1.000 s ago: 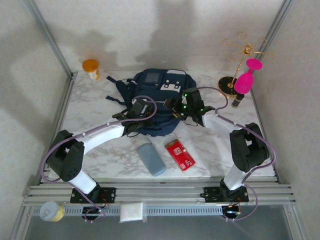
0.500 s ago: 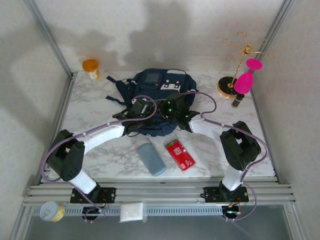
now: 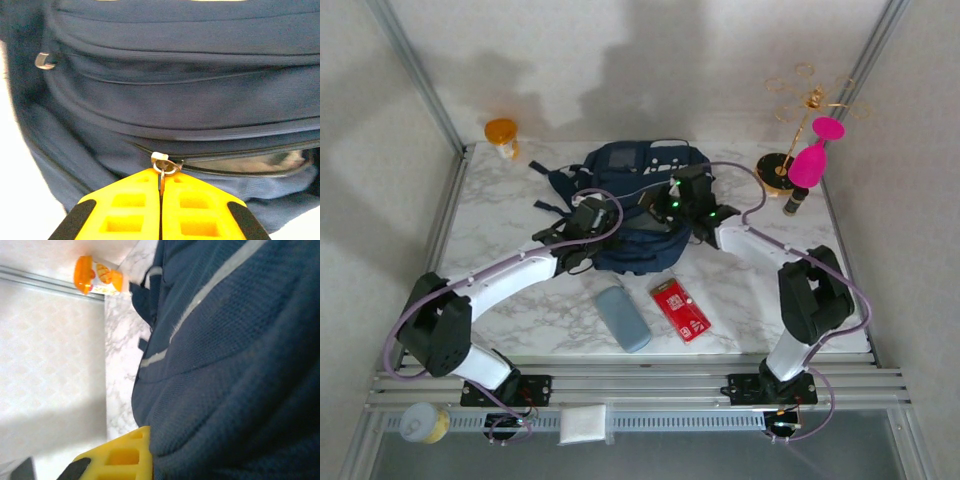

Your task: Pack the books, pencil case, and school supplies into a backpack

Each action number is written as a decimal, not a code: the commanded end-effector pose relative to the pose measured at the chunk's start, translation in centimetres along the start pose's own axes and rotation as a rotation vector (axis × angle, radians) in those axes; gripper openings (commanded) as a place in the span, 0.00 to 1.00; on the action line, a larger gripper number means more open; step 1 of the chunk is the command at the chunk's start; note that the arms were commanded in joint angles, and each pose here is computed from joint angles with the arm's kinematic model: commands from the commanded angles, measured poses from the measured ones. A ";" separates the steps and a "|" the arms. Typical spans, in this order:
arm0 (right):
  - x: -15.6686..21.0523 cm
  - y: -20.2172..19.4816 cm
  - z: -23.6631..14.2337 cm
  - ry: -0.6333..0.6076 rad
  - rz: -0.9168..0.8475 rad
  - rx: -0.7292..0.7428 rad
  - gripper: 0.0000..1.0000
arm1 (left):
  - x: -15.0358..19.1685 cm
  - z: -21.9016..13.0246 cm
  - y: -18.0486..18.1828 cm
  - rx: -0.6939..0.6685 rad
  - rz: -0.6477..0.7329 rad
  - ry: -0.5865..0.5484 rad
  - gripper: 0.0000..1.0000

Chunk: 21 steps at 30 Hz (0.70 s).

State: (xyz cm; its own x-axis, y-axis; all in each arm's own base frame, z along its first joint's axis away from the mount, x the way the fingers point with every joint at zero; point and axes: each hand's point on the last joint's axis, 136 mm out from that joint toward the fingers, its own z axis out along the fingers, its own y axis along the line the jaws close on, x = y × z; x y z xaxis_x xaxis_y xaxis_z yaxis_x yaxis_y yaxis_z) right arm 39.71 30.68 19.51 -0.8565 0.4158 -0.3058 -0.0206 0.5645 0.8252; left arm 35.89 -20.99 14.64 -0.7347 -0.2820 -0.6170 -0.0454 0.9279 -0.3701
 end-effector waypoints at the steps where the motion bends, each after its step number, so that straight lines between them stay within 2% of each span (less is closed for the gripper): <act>1: -5.1 2.0 -4.2 -0.051 -0.124 -0.072 0.00 | 0.2 -0.9 6.6 -0.213 -0.063 -0.004 0.00; 5: -5.9 2.6 -5.9 0.008 -0.134 -0.146 0.00 | -1.0 -0.3 8.7 -0.249 -0.093 -0.032 0.00; 12: -7.8 3.3 -8.6 0.016 -0.141 -0.194 0.00 | -4.4 1.7 11.4 -0.308 -0.124 -0.084 0.00; 15: -8.2 2.2 -8.8 0.014 -0.150 -0.136 0.00 | -5.6 2.1 12.5 -0.322 -0.145 -0.125 0.00; 17: -8.8 0.7 -8.7 -0.008 -0.111 -0.094 0.00 | -5.9 2.6 12.1 -0.273 -0.156 -0.132 0.00; 20: -8.9 0.5 -8.0 -0.053 -0.101 -0.051 0.00 | -5.6 3.3 9.6 -0.161 -0.131 -0.114 0.00; 21: -8.7 0.8 -7.6 -0.061 -0.098 -0.054 0.09 | -5.5 3.3 8.9 -0.144 -0.118 -0.118 0.00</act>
State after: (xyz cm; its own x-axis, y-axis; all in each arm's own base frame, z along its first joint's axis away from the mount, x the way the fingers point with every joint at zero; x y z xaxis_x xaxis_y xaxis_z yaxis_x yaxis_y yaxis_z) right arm 40.48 25.50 21.90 -0.9200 0.2903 -0.2633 -0.0773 0.5242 0.8481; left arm 40.63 -18.96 15.25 -0.7009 -0.3580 -0.6169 -0.0157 0.8724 -0.4885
